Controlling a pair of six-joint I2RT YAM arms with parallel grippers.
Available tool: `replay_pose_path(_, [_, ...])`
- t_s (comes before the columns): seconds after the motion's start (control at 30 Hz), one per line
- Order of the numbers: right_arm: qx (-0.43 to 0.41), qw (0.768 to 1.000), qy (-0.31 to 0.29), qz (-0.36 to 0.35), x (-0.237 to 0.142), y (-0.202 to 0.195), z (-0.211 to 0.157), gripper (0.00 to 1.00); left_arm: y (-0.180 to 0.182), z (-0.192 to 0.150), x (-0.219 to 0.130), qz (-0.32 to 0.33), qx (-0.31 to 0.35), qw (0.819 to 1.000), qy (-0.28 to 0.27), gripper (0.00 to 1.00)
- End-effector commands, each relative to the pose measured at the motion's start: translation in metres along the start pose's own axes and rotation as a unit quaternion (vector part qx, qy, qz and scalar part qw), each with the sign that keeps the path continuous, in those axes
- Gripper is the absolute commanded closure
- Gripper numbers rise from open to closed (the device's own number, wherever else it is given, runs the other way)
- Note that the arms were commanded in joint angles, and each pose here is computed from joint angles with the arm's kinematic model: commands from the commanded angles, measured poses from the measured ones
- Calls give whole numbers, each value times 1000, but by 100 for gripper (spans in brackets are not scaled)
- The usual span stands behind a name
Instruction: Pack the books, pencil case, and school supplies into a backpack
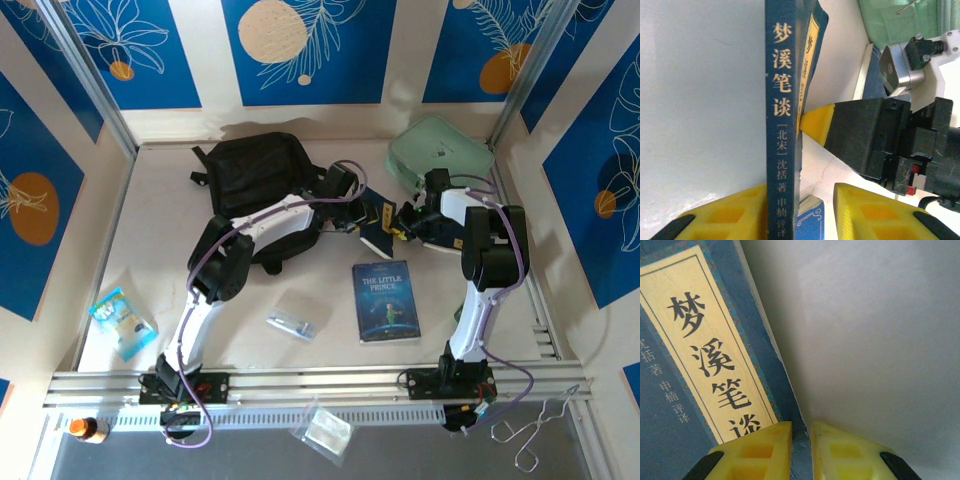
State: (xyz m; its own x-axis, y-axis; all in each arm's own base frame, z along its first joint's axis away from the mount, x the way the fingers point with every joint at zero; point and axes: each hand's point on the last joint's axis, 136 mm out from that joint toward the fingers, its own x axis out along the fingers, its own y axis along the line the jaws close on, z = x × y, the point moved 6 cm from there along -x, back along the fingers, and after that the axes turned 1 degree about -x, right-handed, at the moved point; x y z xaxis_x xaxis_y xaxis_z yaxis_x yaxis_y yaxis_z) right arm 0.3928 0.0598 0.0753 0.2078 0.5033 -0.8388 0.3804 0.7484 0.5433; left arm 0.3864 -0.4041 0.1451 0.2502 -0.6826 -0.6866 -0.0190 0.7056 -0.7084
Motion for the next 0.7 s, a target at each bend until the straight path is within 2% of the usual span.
replay_pose_path(0.0, [5,1000,11,-6,-5,2,-11,83,8,4,-7,20,13,1000,-6,68])
replay_pose_path(0.07, [5,1000,6,-5,-6,2,-11,82,10,5,-7,23,15,1000,-5,71])
replay_pose_path(0.27, [-3,1000,-20,8,-18,10,-9,75,14,16,-17,30,29,999,-15,92])
replay_pose_path(0.33, [-6,999,-38,11,-26,13,-9,67,14,22,-25,27,36,999,-20,100])
replay_pose_path(0.47, [-20,996,-77,33,-43,21,-10,43,4,33,-49,9,66,997,-35,100])
replay_pose_path(0.67, [-55,983,-149,98,-67,39,-20,19,-7,48,-109,-35,88,992,-89,100])
